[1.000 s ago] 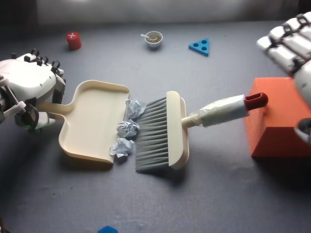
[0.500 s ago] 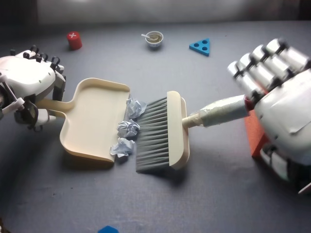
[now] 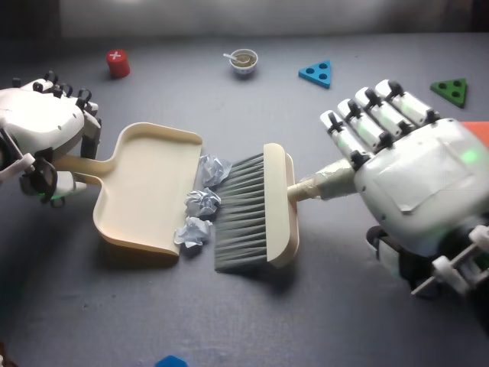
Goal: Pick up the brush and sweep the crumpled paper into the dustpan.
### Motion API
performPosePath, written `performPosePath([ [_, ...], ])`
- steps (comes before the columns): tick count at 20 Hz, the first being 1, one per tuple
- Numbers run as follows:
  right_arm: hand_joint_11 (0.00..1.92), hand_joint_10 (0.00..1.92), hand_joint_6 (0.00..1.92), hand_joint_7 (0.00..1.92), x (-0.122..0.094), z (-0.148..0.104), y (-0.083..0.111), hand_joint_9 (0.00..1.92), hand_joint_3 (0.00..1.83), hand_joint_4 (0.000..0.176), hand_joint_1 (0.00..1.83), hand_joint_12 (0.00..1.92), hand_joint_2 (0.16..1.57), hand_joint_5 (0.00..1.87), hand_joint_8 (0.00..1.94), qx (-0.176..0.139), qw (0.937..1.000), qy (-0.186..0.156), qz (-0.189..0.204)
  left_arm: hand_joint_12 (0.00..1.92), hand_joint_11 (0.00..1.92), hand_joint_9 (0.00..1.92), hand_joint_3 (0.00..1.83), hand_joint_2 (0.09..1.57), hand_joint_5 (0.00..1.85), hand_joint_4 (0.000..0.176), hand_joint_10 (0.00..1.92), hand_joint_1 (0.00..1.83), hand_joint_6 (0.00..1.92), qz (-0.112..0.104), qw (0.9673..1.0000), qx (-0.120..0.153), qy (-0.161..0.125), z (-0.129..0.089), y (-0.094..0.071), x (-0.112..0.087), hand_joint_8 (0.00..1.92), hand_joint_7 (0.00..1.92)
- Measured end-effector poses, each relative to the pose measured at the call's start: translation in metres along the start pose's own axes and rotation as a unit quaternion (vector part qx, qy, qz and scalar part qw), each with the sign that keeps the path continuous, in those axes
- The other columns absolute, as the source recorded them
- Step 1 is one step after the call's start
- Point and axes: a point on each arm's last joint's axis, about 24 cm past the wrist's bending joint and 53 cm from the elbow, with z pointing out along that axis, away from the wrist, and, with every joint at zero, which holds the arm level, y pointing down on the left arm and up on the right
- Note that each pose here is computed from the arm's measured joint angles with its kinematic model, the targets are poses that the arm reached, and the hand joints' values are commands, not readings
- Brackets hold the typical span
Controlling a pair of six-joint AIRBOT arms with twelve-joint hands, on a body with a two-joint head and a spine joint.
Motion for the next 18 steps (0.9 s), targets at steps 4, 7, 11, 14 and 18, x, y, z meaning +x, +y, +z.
performPosePath([
  [4, 0.25, 0.01, 0.01, 0.21, 0.012, 0.015, 0.001, 0.2, 0.0, 0.0, 1.03, 0.02, 0.93, 0.2, 0.02, 0.0, 0.9999, -0.009, -0.009, 0.54, 0.0, 0.24, 0.0, 1.25, 0.74, 0.0, 0.0, 1.0, 1.34, -0.005, 1.0, 0.0, 0.0, -0.003, -0.002, 0.0, 0.0, 0.29],
  [7, 0.25, 0.01, 0.0, 0.19, 0.021, 0.021, 0.003, 0.2, 0.0, 0.0, 1.04, 0.02, 0.92, 0.17, 0.0, -0.006, 0.9997, -0.015, -0.019, 0.47, 0.0, 0.19, 0.0, 1.24, 0.75, 0.003, 0.0, 0.99, 1.33, -0.009, 1.0, -0.001, -0.002, -0.004, -0.002, -0.001, 0.0, 0.26],
  [11, 0.24, 0.0, 0.01, 0.19, 0.032, 0.033, 0.009, 0.18, 0.0, 0.0, 1.05, 0.02, 0.94, 0.21, 0.0, -0.008, 0.9996, -0.022, -0.016, 0.7, 0.0, 0.28, 0.0, 1.22, 0.8, 0.0, 0.01, 1.04, 1.26, -0.01, 0.9999, 0.0, -0.003, -0.003, -0.003, -0.002, 0.01, 0.3],
  [14, 0.29, 0.01, 0.01, 0.23, 0.035, 0.039, 0.009, 0.23, 0.0, 0.0, 1.05, 0.03, 0.91, 0.25, 0.0, -0.009, 0.9994, -0.029, -0.015, 0.59, 0.0, 0.24, 0.0, 1.25, 0.73, 0.012, 0.01, 0.97, 1.37, -0.012, 0.9999, 0.001, -0.006, -0.003, -0.004, -0.005, 0.01, 0.27],
  [18, 0.28, 0.0, 0.01, 0.25, 0.039, 0.044, 0.01, 0.23, 0.01, 0.0, 1.07, 0.03, 0.93, 0.27, 0.0, -0.007, 0.9994, -0.033, -0.01, 0.54, 0.0, 0.24, 0.0, 1.26, 0.71, 0.005, 0.01, 0.97, 1.39, -0.011, 0.9999, 0.002, -0.003, -0.005, -0.004, -0.004, 0.01, 0.28],
])
